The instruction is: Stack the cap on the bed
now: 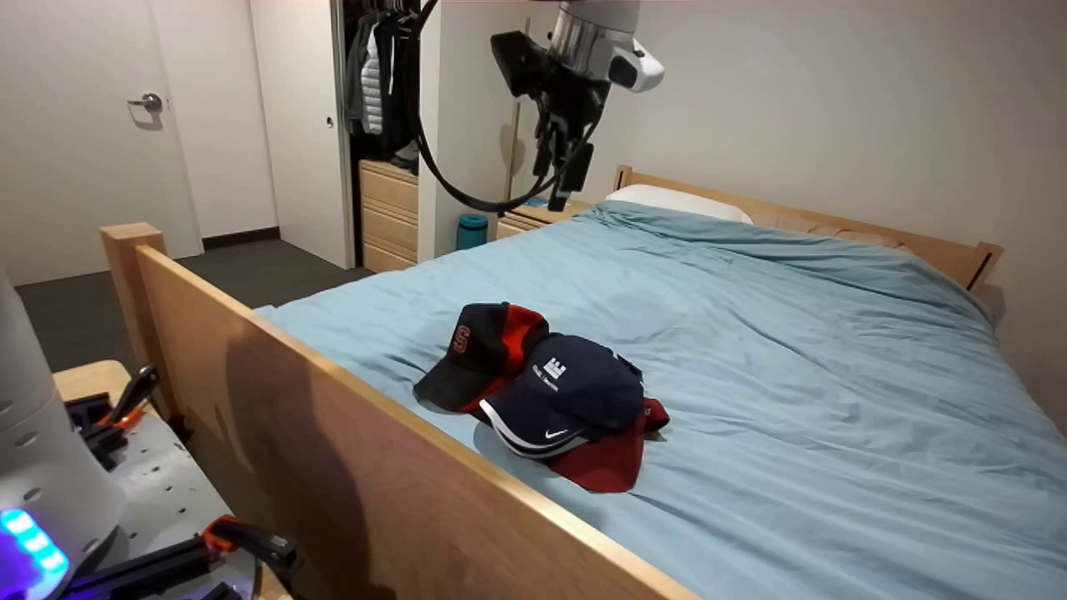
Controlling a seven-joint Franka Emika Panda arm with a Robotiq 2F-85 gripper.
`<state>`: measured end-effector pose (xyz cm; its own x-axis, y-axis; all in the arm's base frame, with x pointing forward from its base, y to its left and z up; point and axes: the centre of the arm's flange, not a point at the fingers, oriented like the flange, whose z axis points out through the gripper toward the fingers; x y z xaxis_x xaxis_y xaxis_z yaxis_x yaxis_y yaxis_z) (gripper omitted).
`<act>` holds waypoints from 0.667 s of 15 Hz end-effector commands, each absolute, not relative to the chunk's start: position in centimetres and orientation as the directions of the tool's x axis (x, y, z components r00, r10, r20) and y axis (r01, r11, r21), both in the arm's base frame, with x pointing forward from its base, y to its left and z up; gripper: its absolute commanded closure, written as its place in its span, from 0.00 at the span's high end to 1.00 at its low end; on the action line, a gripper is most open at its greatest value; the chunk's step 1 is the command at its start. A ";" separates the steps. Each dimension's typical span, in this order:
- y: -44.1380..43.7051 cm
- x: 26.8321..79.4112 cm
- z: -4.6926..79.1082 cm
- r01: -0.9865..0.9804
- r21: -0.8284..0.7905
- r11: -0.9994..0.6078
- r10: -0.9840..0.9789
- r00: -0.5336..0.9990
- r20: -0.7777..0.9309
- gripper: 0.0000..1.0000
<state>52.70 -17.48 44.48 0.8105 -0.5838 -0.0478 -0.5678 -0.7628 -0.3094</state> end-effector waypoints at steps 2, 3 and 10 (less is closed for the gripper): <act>-15.4 52.4 44.3 -0.462 -0.283 -0.840 -0.410 0.884 -0.225 1.00; -14.8 52.1 44.2 -0.451 -0.263 -0.853 -0.382 0.883 -0.273 1.00; -12.3 51.7 40.9 -0.344 0.101 -0.933 -0.358 0.868 -0.345 1.00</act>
<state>50.85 -13.11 41.92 0.8613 -0.3731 -0.3448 -0.4078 -0.9125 -0.0315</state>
